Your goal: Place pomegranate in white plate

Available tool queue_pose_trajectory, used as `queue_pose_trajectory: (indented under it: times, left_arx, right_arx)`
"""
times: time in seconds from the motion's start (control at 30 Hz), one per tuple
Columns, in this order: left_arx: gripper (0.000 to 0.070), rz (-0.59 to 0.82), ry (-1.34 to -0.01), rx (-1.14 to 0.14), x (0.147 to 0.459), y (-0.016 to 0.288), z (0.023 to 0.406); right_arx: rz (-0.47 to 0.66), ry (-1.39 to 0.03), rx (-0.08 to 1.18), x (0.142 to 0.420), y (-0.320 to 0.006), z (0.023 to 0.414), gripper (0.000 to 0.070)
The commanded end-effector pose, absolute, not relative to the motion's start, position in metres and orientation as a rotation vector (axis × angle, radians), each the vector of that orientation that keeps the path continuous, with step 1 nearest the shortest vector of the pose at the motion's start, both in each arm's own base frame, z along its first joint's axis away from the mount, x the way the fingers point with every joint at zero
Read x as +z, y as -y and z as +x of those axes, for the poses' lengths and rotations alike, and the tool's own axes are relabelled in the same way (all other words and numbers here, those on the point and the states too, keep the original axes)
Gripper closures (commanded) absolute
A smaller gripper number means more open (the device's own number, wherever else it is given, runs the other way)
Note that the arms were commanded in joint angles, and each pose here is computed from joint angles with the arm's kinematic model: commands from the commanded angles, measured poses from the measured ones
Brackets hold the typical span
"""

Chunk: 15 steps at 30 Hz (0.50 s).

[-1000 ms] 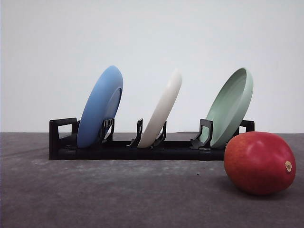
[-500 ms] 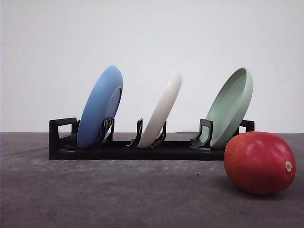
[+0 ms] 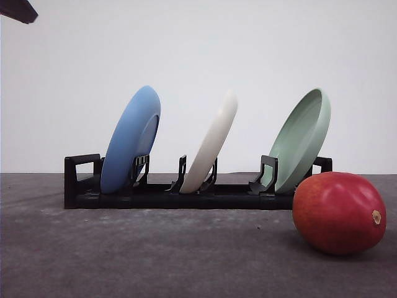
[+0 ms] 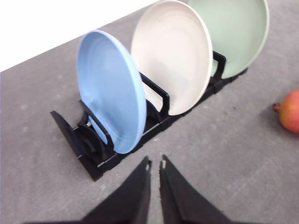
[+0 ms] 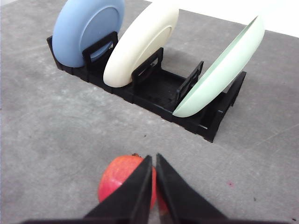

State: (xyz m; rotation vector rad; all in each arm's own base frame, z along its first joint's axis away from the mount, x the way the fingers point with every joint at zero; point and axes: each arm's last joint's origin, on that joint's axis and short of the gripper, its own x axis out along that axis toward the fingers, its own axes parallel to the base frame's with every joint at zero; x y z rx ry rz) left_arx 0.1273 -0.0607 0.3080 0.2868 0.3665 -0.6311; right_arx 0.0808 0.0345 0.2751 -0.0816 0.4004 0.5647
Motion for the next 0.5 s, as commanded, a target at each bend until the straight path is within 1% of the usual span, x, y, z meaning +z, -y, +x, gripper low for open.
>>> queue_pose_trajectory:
  times: [0.0,0.03,0.07,0.1,0.3,0.47]
  left_arx:
    - [0.0495,0.284,-0.327,-0.644,0.316,0.063,0.127]
    - [0.0404,0.268,-0.327,-0.645,0.317,0.063,0.127]
    - [0.0348,0.251,-0.327,-0.647,0.317,0.064,0.126]
    - [0.0313,0.236,-0.326,-0.650,0.318,0.064,0.126]
    - [0.0312,0.227,-0.292,-0.702,0.320,0.075,0.128]
    - [0.0313,0.235,-0.267,-0.770,0.317,0.095,0.140]
  right_arx:
    - [-0.096,-0.369,0.572,0.281,-0.035,0.080,0.0527]
    - [-0.096,-0.369,0.572,0.281,-0.035,0.080,0.0440]
    - [-0.096,-0.368,0.572,0.281,-0.035,0.080,0.0385]
    - [-0.095,-0.367,0.572,0.281,-0.035,0.080,0.0350]
    - [-0.095,-0.363,0.572,0.281,-0.035,0.080,0.0344]
    - [-0.094,-0.363,0.572,0.281,-0.035,0.080,0.0344]
